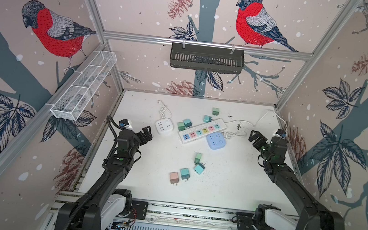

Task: Insert the plug

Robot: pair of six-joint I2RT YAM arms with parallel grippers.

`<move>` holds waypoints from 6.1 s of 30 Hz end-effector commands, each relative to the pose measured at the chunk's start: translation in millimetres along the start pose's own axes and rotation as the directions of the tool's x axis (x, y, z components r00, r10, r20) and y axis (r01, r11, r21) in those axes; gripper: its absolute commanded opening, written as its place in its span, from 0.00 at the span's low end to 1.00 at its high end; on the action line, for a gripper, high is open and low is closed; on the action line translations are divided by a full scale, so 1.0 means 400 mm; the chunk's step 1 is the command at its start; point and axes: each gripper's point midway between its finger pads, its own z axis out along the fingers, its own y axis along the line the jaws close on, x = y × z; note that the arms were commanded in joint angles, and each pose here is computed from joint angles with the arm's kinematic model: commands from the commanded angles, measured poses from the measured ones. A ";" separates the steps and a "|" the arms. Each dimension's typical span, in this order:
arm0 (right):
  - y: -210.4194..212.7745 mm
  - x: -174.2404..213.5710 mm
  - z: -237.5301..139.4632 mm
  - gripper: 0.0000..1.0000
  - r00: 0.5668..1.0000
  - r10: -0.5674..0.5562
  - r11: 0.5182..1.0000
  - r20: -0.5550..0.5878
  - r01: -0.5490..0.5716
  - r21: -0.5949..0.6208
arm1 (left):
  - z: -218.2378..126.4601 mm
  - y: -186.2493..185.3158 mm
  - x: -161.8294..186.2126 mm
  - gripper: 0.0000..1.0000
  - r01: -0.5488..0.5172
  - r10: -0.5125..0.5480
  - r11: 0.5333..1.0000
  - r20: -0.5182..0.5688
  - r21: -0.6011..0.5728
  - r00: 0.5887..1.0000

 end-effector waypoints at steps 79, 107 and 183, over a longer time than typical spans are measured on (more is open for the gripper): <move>-0.012 0.448 0.145 0.09 0.793 -0.213 0.938 -0.570 0.329 0.108 | -0.043 -0.046 0.059 0.97 -0.099 0.081 0.978 0.108 0.182 0.991; 0.089 0.517 0.027 0.59 0.728 -0.364 0.853 -0.582 0.511 0.106 | -0.038 -0.049 0.059 0.97 -0.102 0.084 0.978 0.101 0.182 0.991; 0.398 0.441 -0.308 0.91 0.934 -0.293 0.952 -0.206 0.265 -0.150 | -0.155 -0.103 -0.036 0.96 0.242 -0.257 0.952 0.060 0.189 0.964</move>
